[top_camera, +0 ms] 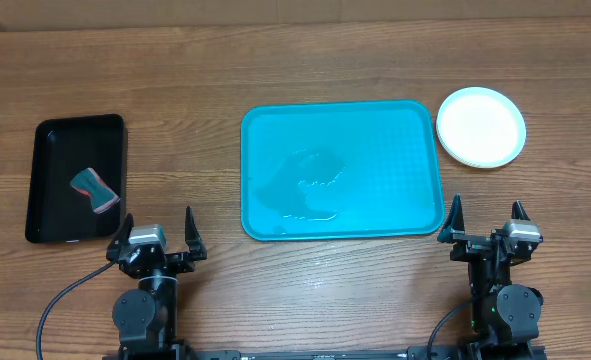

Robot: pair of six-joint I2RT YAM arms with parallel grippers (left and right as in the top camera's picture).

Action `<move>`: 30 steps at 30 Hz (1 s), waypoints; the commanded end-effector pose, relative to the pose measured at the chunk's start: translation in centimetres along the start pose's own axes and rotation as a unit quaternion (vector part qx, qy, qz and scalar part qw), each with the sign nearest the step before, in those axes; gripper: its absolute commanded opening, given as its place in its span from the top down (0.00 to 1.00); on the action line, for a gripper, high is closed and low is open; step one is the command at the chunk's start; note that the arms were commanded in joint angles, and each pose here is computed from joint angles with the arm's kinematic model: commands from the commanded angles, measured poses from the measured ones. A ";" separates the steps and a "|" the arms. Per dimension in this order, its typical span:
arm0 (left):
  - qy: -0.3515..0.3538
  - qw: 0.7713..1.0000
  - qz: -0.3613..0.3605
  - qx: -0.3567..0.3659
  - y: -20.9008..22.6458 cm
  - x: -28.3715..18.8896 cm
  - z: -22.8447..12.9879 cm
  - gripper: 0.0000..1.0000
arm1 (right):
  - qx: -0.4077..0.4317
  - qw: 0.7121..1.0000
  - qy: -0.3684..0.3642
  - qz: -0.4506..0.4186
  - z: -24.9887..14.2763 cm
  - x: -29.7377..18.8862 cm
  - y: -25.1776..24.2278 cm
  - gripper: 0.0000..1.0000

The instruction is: Clean dirty plates on tray and stack at the side

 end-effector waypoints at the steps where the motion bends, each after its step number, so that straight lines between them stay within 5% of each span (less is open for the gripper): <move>1: -0.007 1.000 -0.008 0.013 -0.2 -0.1 0.1 0.00 | -0.004 1.000 -0.001 -0.001 -0.2 0.0 -0.1 0.00; 30: -0.007 1.000 -0.008 0.013 -0.2 -0.1 0.1 0.00 | -0.026 0.999 0.004 0.019 -0.3 0.0 0.2 0.00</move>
Point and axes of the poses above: each gripper's point midway between its finger pads, its own x axis out along the fingers, its own y axis along the line the jaws close on, z = x × y, the point moved 8 cm from there along -x, back along the fingers, and after that the axes turned 14 degrees about x, right-handed, at the moved point
